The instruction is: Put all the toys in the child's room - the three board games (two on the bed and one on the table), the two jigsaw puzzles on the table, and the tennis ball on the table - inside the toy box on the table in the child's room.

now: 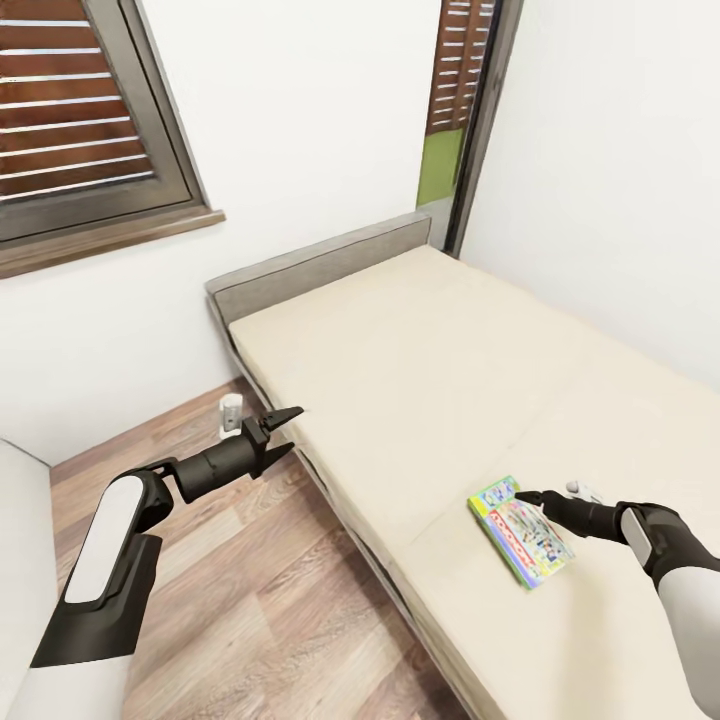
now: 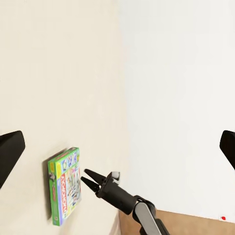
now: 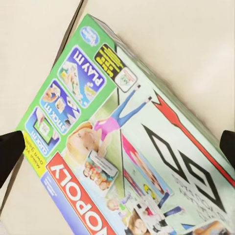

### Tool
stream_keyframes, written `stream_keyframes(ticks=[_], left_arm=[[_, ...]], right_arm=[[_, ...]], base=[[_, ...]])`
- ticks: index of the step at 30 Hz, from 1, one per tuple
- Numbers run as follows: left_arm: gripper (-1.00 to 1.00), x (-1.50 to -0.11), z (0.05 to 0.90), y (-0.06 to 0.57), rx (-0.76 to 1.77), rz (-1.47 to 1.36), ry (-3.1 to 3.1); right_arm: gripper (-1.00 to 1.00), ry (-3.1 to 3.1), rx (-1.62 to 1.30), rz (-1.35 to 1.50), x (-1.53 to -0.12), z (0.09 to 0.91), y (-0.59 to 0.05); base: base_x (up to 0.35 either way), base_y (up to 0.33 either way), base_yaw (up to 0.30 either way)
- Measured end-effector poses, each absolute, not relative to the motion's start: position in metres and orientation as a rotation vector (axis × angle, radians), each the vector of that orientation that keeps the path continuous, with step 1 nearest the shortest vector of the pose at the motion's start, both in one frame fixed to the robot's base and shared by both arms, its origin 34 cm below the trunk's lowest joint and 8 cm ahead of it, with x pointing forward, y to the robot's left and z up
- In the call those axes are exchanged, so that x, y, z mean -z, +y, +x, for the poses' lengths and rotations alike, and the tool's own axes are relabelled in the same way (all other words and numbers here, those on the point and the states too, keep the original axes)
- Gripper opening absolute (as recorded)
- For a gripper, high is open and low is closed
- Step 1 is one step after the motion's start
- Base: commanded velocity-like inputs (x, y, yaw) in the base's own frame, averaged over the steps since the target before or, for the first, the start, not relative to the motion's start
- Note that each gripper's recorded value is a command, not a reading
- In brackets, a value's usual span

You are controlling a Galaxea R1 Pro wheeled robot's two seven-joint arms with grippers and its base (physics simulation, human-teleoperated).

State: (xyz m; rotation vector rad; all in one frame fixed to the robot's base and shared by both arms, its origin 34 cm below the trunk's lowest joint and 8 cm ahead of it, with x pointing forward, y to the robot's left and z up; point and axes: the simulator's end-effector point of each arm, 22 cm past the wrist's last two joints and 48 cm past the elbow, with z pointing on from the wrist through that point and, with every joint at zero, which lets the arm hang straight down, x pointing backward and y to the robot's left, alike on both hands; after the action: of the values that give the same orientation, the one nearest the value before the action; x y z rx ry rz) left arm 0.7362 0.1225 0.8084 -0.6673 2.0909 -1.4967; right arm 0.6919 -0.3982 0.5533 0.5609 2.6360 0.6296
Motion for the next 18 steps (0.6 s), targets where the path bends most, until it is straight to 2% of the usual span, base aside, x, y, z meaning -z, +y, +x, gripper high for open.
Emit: stream_keyframes(ticks=[18], left_arm=[[1.00,-0.8114,0.7362,0.1214,1.514,-0.663,2.076]], right_arm=[[1.00,2.637,-0.627,0.561,-0.5535,0.6917,-0.3993]], base=[[0.000,0.000,0.018]])
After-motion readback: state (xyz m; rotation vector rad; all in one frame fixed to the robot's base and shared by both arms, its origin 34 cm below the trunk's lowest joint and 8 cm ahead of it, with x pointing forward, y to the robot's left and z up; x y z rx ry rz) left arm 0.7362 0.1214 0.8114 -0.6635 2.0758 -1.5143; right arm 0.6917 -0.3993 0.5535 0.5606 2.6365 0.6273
